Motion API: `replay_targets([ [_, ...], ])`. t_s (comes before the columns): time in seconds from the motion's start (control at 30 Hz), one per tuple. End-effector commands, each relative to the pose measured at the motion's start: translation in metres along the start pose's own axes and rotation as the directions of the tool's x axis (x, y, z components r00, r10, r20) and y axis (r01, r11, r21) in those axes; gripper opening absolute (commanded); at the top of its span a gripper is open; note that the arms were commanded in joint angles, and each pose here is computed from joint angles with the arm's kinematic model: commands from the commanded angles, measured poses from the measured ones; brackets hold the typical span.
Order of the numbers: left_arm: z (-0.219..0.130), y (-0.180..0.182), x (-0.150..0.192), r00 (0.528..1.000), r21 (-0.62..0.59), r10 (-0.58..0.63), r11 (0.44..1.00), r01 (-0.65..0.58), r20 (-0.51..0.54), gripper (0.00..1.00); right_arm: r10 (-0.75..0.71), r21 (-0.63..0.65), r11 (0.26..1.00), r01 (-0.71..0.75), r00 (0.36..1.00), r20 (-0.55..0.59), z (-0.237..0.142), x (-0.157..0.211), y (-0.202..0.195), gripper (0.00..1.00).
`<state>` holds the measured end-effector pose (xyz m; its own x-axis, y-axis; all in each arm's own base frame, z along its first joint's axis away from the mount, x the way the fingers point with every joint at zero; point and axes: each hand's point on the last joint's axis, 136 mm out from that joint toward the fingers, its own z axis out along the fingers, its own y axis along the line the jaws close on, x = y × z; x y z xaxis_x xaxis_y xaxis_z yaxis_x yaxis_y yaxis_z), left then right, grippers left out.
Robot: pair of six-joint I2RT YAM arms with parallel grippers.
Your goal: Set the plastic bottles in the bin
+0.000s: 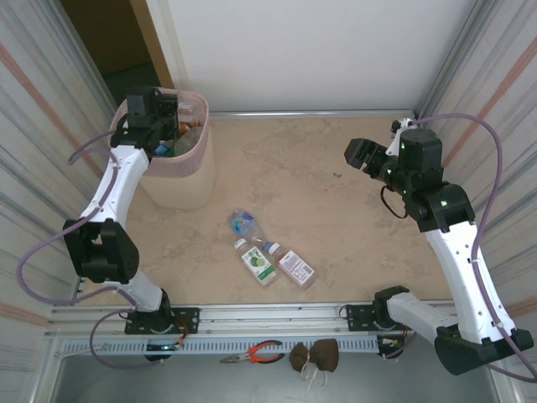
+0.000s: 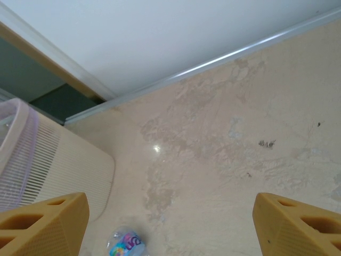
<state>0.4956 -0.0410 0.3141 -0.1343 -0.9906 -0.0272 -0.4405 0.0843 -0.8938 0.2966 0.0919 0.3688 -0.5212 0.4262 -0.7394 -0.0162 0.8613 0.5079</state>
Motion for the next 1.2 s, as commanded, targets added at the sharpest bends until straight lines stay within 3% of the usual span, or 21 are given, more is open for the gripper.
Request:
replay_targets([
  [0.0,-0.03,-0.016,-0.008,0.999,0.046,0.025,0.999,-0.026,0.043,0.62,-0.023,0.008,1.0,0.023,1.0,0.008,-0.004,0.0,-0.004,0.79],
  [0.37,-0.033,-0.016,-0.007,0.999,0.043,0.041,0.998,-0.043,0.033,0.61,-0.023,0.004,1.0,0.023,1.0,0.004,-0.003,0.001,-0.003,0.8],
  [0.7,0.004,-0.001,-0.007,0.999,0.006,0.029,1.0,-0.029,-0.013,0.38,-0.022,0.012,1.0,0.022,1.0,0.005,-0.003,0.002,-0.005,0.8],
  [0.93,0.02,0.002,-0.004,0.998,0.016,0.013,1.0,-0.012,-0.054,0.32,-0.02,0.013,1.0,0.02,1.0,0.004,-0.003,0.003,-0.005,0.8],
  [1.17,0.005,-0.012,-0.002,0.997,0.069,0.051,0.997,-0.046,-0.064,0.32,-0.017,0.006,1.0,0.017,1.0,-0.007,-0.002,0.005,-0.005,0.8],
])
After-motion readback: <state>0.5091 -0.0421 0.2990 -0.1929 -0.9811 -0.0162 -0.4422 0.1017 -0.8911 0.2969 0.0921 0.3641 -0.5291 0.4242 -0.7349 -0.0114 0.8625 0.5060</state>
